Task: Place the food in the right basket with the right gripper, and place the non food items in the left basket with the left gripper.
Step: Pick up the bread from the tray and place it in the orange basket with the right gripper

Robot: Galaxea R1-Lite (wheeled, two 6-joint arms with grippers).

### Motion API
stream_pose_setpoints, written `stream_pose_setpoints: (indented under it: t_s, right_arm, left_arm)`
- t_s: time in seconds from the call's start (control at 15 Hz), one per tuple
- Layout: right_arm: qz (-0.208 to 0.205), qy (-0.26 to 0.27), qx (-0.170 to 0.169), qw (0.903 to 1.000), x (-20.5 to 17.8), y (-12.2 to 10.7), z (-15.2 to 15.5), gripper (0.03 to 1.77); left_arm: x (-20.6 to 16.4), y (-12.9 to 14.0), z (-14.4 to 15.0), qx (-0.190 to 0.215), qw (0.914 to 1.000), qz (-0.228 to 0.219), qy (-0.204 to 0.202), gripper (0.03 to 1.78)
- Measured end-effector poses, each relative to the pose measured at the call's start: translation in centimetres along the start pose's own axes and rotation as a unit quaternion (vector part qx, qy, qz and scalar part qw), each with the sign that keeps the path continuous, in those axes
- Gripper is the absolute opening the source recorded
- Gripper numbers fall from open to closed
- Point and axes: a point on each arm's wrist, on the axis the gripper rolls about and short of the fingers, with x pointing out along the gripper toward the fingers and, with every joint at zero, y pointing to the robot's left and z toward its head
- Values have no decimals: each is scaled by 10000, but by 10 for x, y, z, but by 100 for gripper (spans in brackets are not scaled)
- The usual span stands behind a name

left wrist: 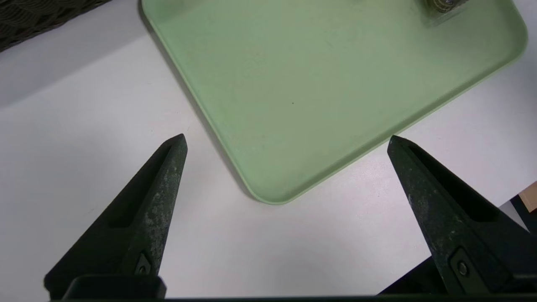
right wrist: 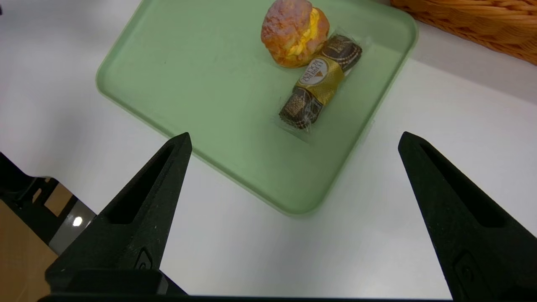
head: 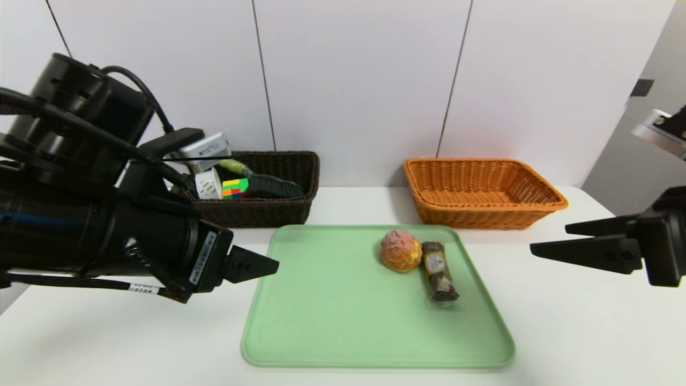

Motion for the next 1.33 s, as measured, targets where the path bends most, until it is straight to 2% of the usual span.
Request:
stream_pose_setpoints:
  t_s: [0.33, 0.8, 1.0, 1.33]
  right_arm:
    - [248, 318, -172, 9990, 50, -3, 34, 170]
    - [329, 1114, -351, 9926, 120, -6, 55, 170]
    - [344, 1323, -462, 9895, 140, -2, 56, 170]
    - [112, 1643, -831, 9828, 174, 7, 51, 170]
  left_arm:
    - [-27, 1, -11, 286, 9993, -23, -249, 169]
    - [-65, 0, 1, 329, 9944, -29, -1006, 169]
    - [-71, 1, -1, 355, 9939, -2, -1047, 169]
    - [-74, 2, -1, 391, 9933, 7, -1089, 169]
